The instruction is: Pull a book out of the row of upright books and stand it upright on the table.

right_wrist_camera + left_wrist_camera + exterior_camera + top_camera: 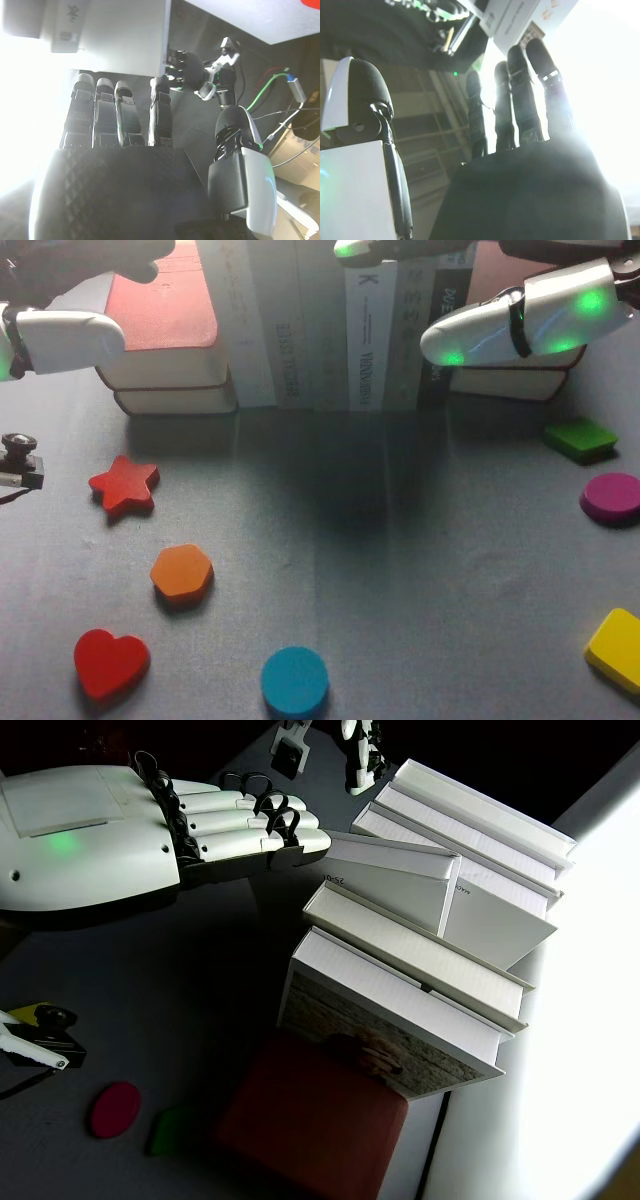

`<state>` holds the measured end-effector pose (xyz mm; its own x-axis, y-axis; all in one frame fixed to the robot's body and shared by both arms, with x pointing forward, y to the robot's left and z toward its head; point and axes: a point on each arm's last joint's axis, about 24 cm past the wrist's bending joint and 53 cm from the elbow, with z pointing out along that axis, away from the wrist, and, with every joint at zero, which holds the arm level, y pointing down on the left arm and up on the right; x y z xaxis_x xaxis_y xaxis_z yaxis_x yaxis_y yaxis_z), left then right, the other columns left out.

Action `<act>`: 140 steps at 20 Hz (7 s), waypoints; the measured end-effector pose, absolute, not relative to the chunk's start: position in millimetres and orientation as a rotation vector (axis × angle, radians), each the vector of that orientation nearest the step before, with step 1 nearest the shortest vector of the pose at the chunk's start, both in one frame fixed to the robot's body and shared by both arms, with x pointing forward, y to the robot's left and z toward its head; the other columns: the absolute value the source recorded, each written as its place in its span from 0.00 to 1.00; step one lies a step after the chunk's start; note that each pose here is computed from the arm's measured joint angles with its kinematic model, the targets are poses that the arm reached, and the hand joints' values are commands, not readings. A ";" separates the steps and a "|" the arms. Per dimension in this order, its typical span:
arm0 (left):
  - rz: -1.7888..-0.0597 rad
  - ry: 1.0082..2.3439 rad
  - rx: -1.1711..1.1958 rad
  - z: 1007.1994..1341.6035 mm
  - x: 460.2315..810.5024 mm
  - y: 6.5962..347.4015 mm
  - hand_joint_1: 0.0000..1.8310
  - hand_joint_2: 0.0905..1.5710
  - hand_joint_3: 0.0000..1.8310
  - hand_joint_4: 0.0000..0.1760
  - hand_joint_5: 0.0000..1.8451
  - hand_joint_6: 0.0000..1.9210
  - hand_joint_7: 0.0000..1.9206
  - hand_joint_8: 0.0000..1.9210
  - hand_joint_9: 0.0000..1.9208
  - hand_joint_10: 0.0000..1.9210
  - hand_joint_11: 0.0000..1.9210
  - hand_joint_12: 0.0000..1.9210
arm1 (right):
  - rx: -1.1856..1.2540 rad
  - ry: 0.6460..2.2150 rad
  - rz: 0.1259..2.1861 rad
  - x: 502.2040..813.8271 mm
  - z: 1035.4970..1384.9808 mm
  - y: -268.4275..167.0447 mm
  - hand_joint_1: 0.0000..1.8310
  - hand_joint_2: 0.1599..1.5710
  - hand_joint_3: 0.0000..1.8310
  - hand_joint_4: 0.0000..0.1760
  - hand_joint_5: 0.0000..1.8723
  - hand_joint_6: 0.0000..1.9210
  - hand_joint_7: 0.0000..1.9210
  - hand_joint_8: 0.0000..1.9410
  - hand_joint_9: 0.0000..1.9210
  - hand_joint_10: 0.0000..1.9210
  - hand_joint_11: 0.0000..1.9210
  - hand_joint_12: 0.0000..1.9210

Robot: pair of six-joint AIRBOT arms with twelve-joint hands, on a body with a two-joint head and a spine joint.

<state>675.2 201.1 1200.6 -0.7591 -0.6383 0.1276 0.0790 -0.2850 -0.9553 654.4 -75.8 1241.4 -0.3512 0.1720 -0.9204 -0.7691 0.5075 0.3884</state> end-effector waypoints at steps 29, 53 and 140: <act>-2.102 1.499 -0.713 1195.6 673.9 197.9 0.51 0.57 0.00 0.33 0.23 0.00 0.16 0.00 0.22 0.01 0.00 0.63 | -0.545 1.484 1.027 649.8 1299.5 -87.2 0.12 0.73 0.00 0.70 0.19 0.01 0.00 0.00 0.00 0.00 0.00 0.00; -2.129 1.483 -0.703 1197.2 672.3 193.7 0.50 0.59 0.00 0.49 0.25 0.01 0.19 0.01 0.21 0.01 0.00 0.59 | -0.602 1.551 1.004 652.5 1281.9 -68.8 0.52 0.72 0.00 0.65 0.11 0.00 0.00 0.00 0.00 0.00 0.00 0.00; -2.157 1.483 -0.666 1198.3 672.6 181.1 0.53 0.53 0.00 0.33 0.24 0.00 0.21 0.00 0.23 0.00 0.00 0.58 | -1.169 1.623 0.776 602.1 1251.7 -10.4 0.68 0.69 0.00 0.00 0.53 0.41 0.52 0.73 0.62 0.88 0.62 0.95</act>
